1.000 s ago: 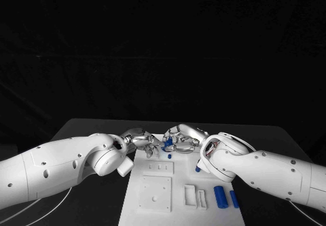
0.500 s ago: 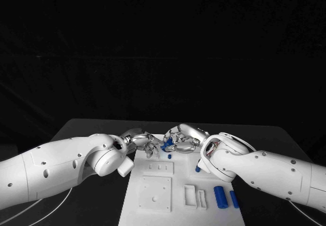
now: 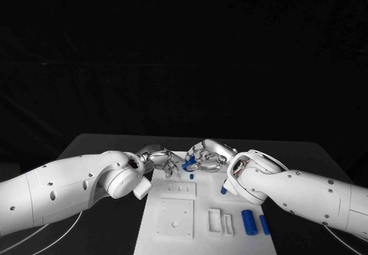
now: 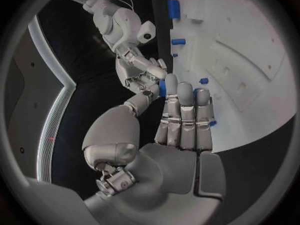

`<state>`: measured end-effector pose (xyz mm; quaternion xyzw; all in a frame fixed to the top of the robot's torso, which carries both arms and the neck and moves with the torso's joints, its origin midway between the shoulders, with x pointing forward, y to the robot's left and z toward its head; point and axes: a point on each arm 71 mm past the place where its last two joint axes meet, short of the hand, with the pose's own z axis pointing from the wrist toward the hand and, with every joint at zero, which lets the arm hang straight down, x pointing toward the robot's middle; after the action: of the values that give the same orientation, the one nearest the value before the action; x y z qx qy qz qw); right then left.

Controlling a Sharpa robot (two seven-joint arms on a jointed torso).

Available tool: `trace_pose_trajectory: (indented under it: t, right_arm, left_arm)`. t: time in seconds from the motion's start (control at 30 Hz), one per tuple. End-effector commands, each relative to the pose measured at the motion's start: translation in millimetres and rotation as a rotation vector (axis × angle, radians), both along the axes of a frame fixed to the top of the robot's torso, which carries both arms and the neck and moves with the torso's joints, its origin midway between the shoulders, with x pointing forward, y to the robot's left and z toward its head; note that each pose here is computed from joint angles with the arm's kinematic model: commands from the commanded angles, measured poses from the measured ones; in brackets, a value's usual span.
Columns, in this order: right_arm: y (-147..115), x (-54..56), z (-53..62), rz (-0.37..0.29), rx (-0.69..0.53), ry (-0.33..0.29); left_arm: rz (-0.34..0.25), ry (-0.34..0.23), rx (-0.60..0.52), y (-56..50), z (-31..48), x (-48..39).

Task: Assemble the parts on the task board

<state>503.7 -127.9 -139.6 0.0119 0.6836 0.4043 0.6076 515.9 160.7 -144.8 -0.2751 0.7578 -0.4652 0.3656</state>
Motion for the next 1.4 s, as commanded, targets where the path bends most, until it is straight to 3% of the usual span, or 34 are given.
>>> trace_pose_trajectory:
  t: [0.03, 0.17, 0.3, 0.37, 0.57, 0.9, 1.1, 1.27, 1.4]
  right_arm:
    - [-9.8, 3.9, -0.6, -0.028, 0.108, 0.035]
    - [-20.7, 8.3, 0.4, -0.053, 0.195, 0.052]
    - [-33.7, 13.7, -2.9, -0.071, 0.260, 0.131]
    - [-39.2, 17.9, -2.2, -0.048, 0.282, 0.156]
    - [-58.9, 35.5, 9.2, -0.054, 0.283, 0.125]
    - [-90.5, 61.8, 29.2, -0.099, 0.263, 0.063]
    - [-97.4, 69.6, 37.0, -0.119, 0.254, 0.038]
    - [-98.3, 74.2, 41.2, -0.132, 0.254, 0.017]
    - [-99.4, 76.4, 43.8, -0.142, 0.257, 0.008]
  left_arm:
    - [0.035, -0.034, 0.018, 5.2, 3.0, 4.1]
    - [0.043, -0.049, 0.051, 7.2, 2.6, 5.9]
    - [0.039, -0.057, 0.094, 8.2, 1.8, 7.5]
    - [0.018, -0.037, 0.140, 8.9, -0.9, 7.2]
    - [-0.016, 0.002, 0.320, 9.9, -5.7, 6.0]
    - [-0.036, -0.034, 0.486, -1.1, -7.4, 5.8]
    - [-0.050, -0.075, 0.535, -8.2, -7.7, 4.0]
    - [-0.099, -0.084, 0.563, -15.8, -14.1, -2.2]
    - [-0.096, -0.125, 0.588, -19.7, -17.7, -3.0]
